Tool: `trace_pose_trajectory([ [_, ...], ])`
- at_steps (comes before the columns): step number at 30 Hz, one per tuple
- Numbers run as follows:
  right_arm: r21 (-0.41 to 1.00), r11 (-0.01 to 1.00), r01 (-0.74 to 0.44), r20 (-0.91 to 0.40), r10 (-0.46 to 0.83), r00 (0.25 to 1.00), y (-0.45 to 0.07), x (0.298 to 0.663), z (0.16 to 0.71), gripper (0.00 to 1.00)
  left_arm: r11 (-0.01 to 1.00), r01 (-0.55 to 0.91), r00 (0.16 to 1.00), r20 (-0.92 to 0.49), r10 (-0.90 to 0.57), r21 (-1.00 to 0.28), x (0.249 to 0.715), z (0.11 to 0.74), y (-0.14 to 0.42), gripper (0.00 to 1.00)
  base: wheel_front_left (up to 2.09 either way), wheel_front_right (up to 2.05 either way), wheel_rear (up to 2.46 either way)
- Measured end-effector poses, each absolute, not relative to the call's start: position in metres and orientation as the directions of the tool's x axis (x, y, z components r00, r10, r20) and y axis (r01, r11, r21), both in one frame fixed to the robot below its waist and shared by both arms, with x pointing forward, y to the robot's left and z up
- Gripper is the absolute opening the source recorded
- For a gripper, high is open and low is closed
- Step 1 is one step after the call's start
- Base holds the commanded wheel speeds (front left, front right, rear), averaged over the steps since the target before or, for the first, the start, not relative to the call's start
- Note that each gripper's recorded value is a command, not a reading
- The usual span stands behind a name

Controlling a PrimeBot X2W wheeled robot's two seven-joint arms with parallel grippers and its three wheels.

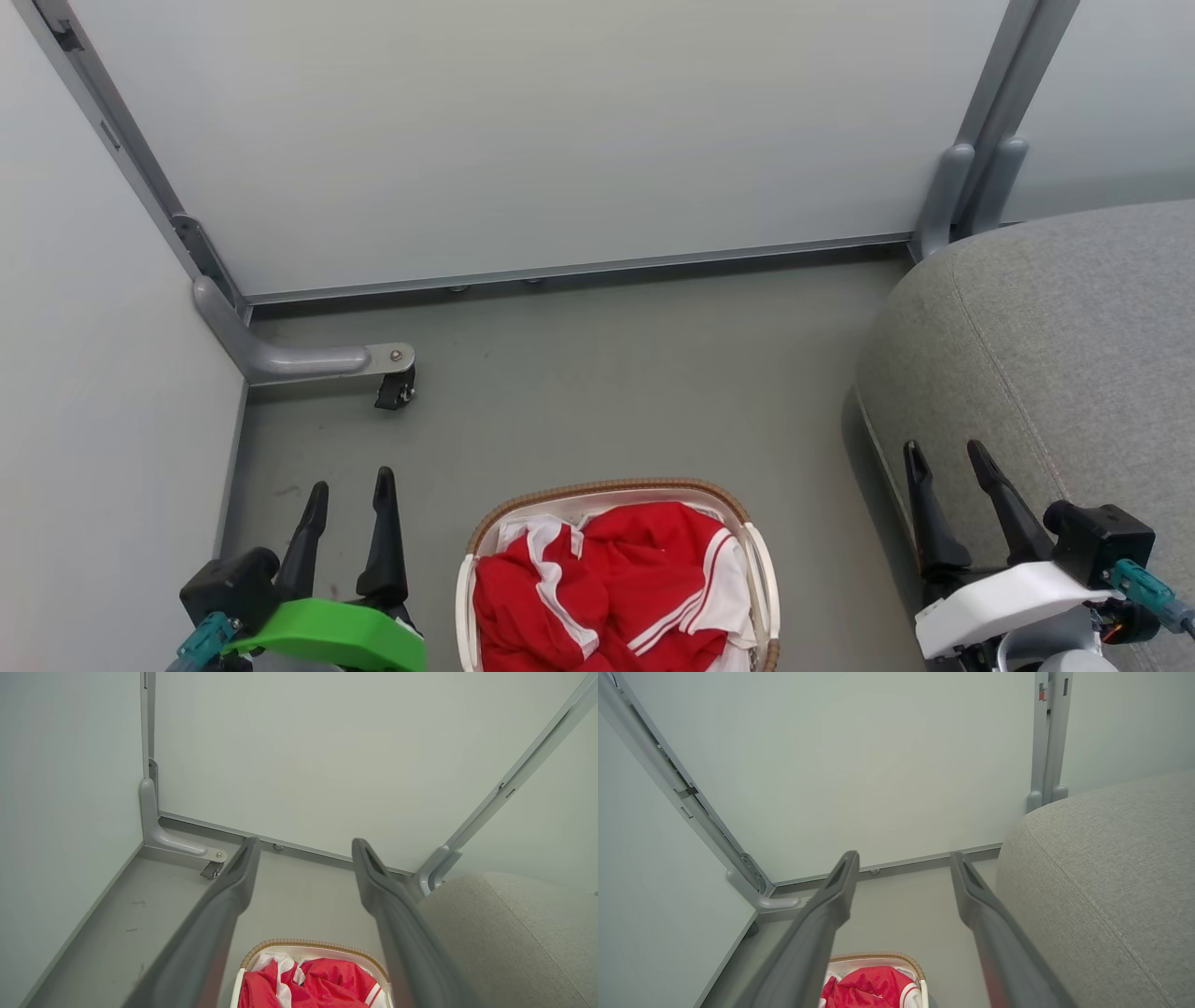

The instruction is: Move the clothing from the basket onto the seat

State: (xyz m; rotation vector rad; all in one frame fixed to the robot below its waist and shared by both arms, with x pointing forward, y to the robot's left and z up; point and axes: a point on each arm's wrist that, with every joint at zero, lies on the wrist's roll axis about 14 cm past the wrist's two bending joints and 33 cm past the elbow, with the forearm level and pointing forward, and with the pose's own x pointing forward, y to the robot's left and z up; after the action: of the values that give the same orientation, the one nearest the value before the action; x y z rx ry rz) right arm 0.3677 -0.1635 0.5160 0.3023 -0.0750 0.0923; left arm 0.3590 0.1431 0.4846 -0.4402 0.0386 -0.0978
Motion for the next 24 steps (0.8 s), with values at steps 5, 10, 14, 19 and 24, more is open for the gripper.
trace_pose_trajectory([
  [5,0.251,0.962,-0.106,0.092,0.086,0.992,-0.163,0.367,0.516,1.00,0.917,0.099,0.993,-0.019,-0.115,-0.386,0.358,0.482,0.140,1.00,0.00,0.00,0.00],
  [10,0.217,0.970,-0.109,0.094,0.091,0.991,-0.162,0.366,0.515,1.00,0.928,0.105,0.992,-0.023,-0.121,-0.359,0.356,0.479,0.139,1.00,0.00,0.00,0.00],
  [14,0.186,0.976,-0.114,0.094,0.098,0.991,-0.161,0.366,0.514,1.00,0.937,0.111,0.991,-0.029,-0.128,-0.331,0.355,0.476,0.138,1.00,0.00,0.00,0.00],
  [19,0.156,0.981,-0.119,0.093,0.105,0.990,-0.160,0.365,0.512,1.00,0.944,0.115,0.991,-0.035,-0.132,-0.310,0.353,0.472,0.137,1.00,0.00,0.00,0.00],
  [24,0.127,0.984,-0.126,0.090,0.115,0.989,-0.158,0.365,0.511,1.00,0.951,0.122,0.989,-0.046,-0.140,-0.284,0.351,0.467,0.135,1.00,0.00,0.00,0.00],
])
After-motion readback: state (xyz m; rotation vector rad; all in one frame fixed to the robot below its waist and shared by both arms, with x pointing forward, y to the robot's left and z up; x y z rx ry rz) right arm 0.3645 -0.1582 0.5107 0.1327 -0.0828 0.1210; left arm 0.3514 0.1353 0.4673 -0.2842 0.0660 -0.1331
